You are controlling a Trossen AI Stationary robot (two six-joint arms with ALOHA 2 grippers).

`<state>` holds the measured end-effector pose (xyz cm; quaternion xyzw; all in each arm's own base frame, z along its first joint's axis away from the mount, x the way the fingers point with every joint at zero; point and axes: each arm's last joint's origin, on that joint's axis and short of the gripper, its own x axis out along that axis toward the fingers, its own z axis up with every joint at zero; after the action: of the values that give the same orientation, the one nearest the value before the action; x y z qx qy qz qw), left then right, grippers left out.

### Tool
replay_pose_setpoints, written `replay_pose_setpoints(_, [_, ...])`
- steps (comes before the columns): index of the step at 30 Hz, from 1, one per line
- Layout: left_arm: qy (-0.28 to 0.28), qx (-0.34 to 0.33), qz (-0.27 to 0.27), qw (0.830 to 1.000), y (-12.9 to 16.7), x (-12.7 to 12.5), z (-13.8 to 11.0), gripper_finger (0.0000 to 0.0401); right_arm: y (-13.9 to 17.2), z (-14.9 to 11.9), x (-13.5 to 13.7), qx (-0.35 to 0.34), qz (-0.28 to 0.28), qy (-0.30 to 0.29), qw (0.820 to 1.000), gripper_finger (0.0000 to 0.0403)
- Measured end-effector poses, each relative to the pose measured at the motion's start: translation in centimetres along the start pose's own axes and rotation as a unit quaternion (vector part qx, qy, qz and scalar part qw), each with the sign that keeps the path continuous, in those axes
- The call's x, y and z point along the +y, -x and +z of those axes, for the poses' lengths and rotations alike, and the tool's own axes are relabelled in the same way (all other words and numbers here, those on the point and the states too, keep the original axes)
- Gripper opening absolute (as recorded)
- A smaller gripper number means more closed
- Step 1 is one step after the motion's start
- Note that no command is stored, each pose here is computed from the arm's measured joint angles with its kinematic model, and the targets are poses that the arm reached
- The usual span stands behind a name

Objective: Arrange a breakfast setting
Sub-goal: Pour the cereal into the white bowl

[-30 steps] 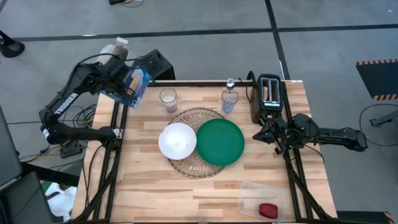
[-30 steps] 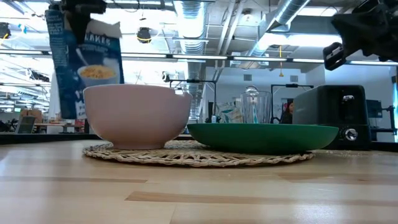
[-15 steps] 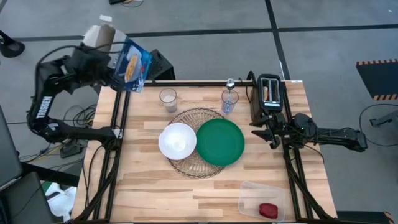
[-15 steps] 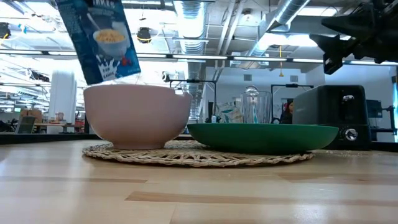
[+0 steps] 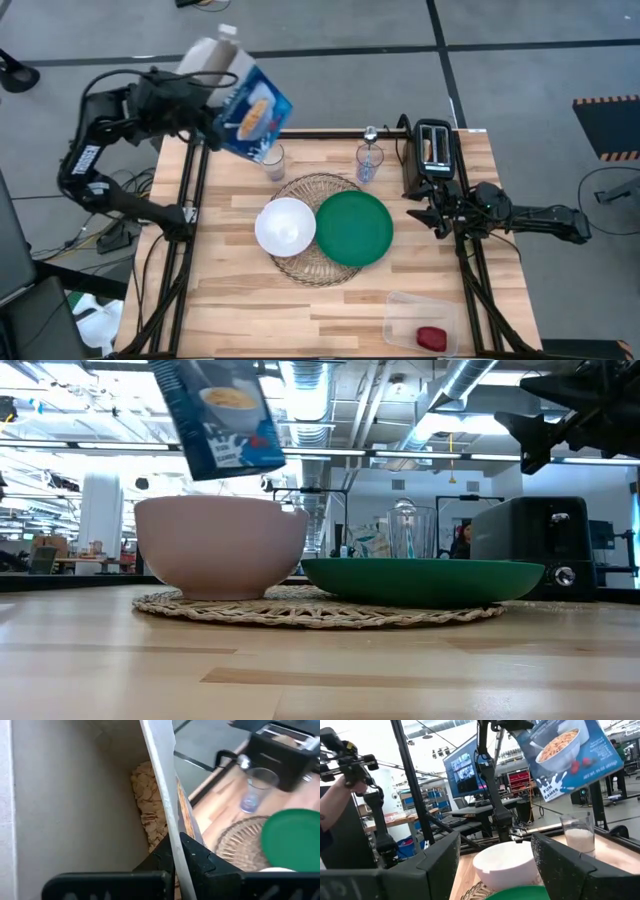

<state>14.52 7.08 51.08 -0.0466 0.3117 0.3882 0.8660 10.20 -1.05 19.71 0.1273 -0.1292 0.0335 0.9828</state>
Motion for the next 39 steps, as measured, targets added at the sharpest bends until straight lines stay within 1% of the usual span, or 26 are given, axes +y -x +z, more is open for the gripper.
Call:
replay_pose_setpoints(5, [-0.036, -0.004, -0.037, 0.999, -0.8, -2.6, 1.5, 0.0000, 0.0, 0.0, 0.0, -0.002, -0.005, 0.000, 1.000, 0.0274])
replay_pose_setpoints(11, [-0.066, -0.041, -0.084, 0.993, -0.7, -5.4, 3.2, 0.0000, 0.0, 0.0, -0.2, -0.009, -0.036, 0.007, 0.999, 0.0274])
replay_pose_setpoints(19, [-0.113, -0.082, -0.134, 0.981, -0.3, -8.7, 4.3, 0.0000, 0.0, 0.2, -0.2, -0.018, -0.040, 0.008, 0.999, 0.0274])
replay_pose_setpoints(22, [-0.124, -0.093, -0.146, 0.977, -0.2, -9.5, 4.4, 0.0000, 0.0, 0.2, -0.4, -0.026, -0.067, 0.004, 0.997, 0.0277])
replay_pose_setpoints(24, [-0.126, -0.101, -0.156, 0.975, -0.3, -10.1, 4.6, 0.0000, 0.0, 0.2, -0.4, -0.029, -0.076, -0.009, 0.997, 0.0280])
replay_pose_setpoints(27, [-0.131, -0.113, -0.168, 0.970, -0.3, -10.9, 4.8, 0.0000, -0.1, 0.1, -0.7, -0.033, -0.115, -0.044, 0.992, 0.0288])
replay_pose_setpoints(30, [-0.139, -0.124, -0.177, 0.967, -0.4, -11.5, 5.0, 0.0000, -0.3, -0.4, -1.1, -0.019, -0.150, -0.032, 0.988, 0.0294])
replay_pose_setpoints(34, [-0.143, -0.126, -0.193, 0.962, -0.5, -12.1, 5.1, 0.0000, -0.6, -0.1, -1.1, -0.035, -0.148, -0.024, 0.988, 0.0295])
replay_pose_setpoints(37, [-0.149, -0.132, -0.199, 0.960, -0.5, -12.6, 5.2, 0.0000, -0.8, 0.2, -0.7, -0.040, -0.109, 0.001, 0.993, 0.0295])
replay_pose_setpoints(39, [-0.154, -0.141, -0.204, 0.956, -0.4, -12.9, 5.3, 0.0000, -0.9, 0.2, -0.5, -0.040, -0.092, 0.008, 0.995, 0.0295])
